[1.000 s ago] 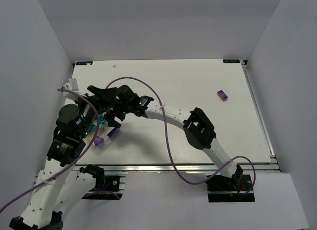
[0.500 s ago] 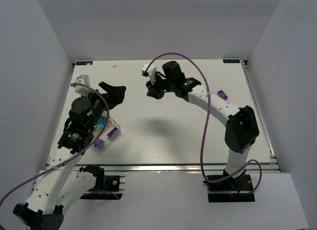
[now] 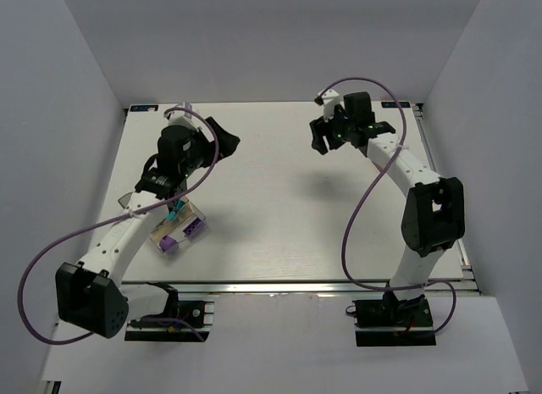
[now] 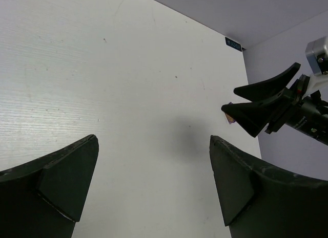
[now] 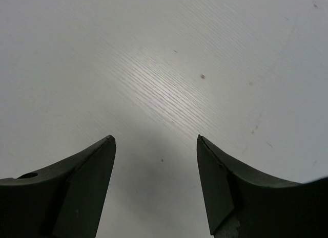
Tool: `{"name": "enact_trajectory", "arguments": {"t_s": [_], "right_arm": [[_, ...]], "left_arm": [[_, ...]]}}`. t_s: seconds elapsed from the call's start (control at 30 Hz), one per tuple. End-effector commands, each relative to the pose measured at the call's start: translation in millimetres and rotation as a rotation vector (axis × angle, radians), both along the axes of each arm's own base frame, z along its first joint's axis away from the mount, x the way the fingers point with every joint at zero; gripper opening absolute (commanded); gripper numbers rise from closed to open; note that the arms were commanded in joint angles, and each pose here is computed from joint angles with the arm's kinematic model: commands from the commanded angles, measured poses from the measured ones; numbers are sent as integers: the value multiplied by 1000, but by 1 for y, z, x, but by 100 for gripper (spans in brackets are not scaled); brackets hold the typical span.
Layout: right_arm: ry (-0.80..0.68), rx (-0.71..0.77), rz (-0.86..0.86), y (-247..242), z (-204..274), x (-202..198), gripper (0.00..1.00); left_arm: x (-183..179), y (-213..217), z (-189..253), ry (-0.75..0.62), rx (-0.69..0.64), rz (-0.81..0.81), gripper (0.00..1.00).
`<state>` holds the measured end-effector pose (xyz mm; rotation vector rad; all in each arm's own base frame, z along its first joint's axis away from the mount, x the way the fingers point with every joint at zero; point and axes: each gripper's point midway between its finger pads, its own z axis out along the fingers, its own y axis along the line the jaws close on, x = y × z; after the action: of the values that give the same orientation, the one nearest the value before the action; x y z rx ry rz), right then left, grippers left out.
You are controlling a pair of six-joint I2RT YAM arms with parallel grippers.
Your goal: Sort the legos into containers by color
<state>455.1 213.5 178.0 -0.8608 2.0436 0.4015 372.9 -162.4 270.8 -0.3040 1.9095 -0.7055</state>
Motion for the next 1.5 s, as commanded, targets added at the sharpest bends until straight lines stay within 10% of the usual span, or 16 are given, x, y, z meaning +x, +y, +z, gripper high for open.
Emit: {"name": "enact_trajectory", "arguments": {"t_s": [0.0, 0.3, 0.53, 1.47], "right_arm": [[-27, -7, -95, -34, 15, 5, 70], [7, -78, -284, -109, -4, 21, 68], [200, -264, -362, -170, -34, 31, 89], [469, -508, -350, -249, -133, 49, 77]], "left_arm": [[9, -10, 31, -61, -43, -76, 98], [10, -4, 24, -17, -2, -97, 98], [6, -10, 13, -24, -61, -117, 98], [-14, 8, 5, -22, -107, -19, 98]]}}
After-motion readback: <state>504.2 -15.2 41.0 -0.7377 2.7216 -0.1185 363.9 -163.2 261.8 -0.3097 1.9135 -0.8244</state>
